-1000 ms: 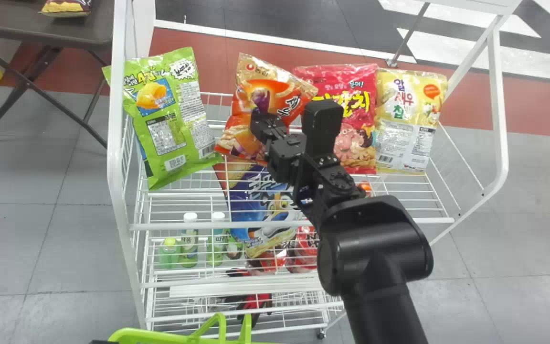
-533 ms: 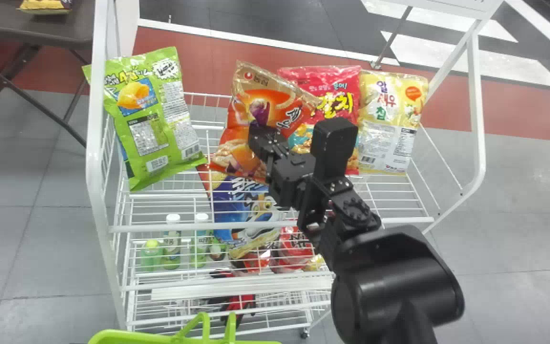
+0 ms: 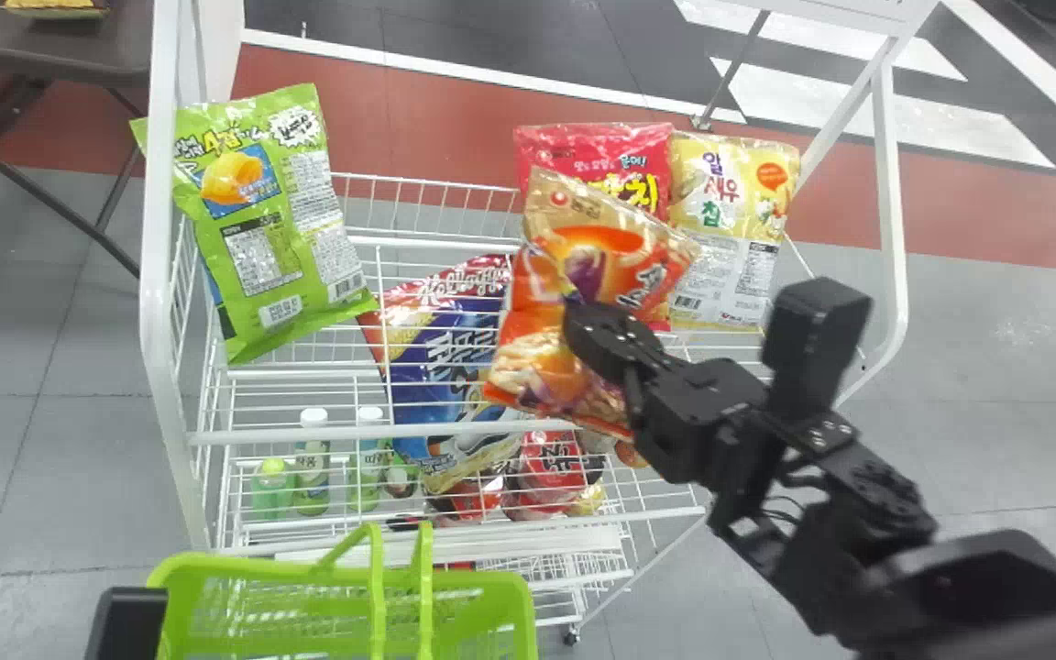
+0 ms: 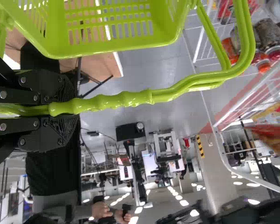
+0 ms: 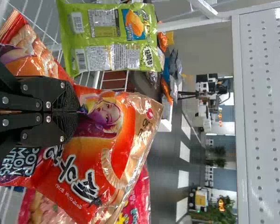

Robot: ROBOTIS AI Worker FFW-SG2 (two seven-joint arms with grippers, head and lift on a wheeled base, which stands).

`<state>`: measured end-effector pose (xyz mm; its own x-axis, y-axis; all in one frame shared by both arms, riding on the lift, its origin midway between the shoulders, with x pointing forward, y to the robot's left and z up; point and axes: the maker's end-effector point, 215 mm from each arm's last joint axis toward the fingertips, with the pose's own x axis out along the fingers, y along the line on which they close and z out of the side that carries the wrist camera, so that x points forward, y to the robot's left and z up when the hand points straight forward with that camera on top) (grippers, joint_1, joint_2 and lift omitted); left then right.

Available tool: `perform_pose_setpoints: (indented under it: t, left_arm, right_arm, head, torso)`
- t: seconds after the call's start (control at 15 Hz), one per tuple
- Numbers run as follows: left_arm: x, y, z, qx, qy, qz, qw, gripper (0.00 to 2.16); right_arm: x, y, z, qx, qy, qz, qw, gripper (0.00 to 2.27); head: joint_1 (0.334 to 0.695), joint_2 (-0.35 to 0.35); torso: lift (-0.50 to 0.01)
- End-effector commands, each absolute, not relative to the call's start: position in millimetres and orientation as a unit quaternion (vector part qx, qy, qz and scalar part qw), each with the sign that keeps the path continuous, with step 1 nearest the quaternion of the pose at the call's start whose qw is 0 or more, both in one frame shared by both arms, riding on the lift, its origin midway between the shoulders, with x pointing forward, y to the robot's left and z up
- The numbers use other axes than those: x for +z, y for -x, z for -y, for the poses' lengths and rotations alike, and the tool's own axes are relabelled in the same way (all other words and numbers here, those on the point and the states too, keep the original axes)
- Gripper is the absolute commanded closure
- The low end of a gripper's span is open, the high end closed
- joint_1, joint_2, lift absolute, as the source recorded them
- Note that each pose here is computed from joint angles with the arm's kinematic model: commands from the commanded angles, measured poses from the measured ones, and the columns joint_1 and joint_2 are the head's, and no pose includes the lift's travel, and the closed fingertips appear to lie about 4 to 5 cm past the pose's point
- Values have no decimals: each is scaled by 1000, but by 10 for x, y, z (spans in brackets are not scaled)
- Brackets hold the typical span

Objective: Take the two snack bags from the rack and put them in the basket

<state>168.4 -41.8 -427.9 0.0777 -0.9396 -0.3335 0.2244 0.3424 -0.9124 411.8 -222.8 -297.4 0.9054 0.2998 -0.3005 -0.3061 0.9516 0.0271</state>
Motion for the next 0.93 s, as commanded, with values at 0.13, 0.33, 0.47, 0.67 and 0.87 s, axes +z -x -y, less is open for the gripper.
perform_pose_setpoints:
  t: [0.13,0.33,0.47,0.67,0.87]
  left_arm:
    - [-4143,-1860,323,-449,354,-476,668,1497]
    - [-4001,-1910,285,-453,355,-460,676,1497]
    - [-3895,-1902,257,-455,357,-452,679,1497]
    - [-3800,-1837,250,-459,357,-448,679,1497]
    - [-3760,-1772,296,-467,361,-450,670,1497]
  right_arm:
    - [-3083,-3534,2280,179,13,-240,954,2246]
    - [-3426,-3159,2219,202,0,-315,927,2246]
    - [-3631,-2879,2102,220,-16,-362,906,2246]
    - [-3979,-2416,1893,239,-43,-447,861,2246]
    - [-4146,-2247,1560,265,-46,-467,843,2246]
  head:
    - [695,-350]
    - [695,-350]
    - [695,-350]
    - [695,-350]
    - [695,-350]
  torso:
    - [-8]
    - [-8]
    - [-8]
    - [-8]
    - [-8]
